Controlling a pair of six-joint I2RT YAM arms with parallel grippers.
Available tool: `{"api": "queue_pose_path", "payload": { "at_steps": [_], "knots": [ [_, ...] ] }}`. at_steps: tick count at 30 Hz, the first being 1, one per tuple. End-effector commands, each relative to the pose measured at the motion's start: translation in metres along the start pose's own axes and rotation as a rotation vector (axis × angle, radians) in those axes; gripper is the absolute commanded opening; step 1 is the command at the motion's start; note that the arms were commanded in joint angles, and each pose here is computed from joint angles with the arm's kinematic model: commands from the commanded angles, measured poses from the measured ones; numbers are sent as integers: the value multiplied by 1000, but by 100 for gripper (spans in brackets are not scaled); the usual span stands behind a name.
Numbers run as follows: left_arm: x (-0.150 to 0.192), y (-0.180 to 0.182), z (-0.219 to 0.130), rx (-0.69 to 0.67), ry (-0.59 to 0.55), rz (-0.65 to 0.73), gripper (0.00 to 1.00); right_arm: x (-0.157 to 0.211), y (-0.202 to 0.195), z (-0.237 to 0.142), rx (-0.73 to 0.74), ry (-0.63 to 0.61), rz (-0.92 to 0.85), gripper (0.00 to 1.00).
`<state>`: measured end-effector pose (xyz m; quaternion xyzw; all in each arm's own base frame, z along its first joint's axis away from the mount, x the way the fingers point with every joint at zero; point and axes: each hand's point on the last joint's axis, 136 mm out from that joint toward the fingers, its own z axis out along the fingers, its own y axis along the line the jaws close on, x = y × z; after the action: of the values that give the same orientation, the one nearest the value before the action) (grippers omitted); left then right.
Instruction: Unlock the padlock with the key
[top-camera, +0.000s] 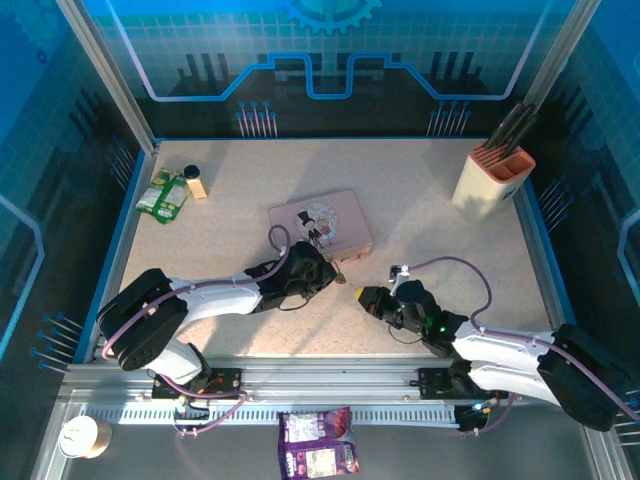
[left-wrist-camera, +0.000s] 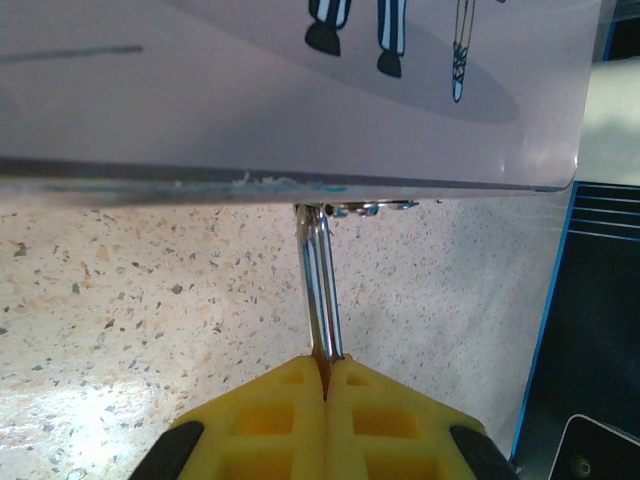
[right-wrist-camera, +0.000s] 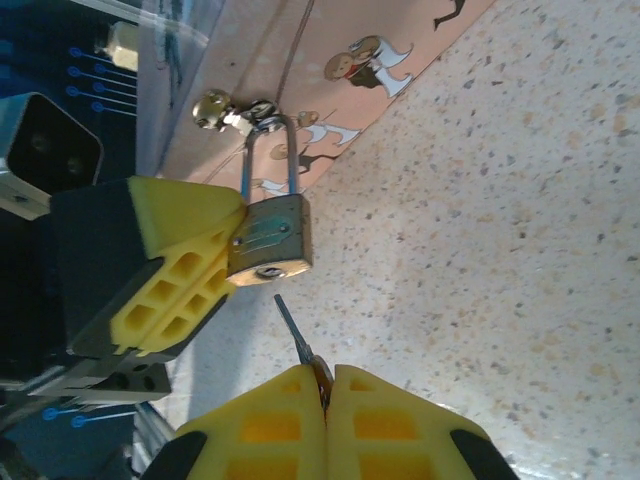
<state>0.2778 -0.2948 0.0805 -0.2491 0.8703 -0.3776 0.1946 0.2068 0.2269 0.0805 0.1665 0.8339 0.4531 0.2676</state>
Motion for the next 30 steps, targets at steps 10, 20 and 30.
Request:
{"api": "queue_pose_path", "payload": {
  "at_steps": [10,20,30],
  "knots": [
    [-9,-22,-8,95,-71,-20,1,3,4,-1,-62,39,175,0],
    [-6,-30,-7,144,-68,-31,0,7,12,9,-113,77,237,0],
    [-5,-34,-11,170,-72,-24,0,7,11,15,-133,83,268,0]
  ]
}}
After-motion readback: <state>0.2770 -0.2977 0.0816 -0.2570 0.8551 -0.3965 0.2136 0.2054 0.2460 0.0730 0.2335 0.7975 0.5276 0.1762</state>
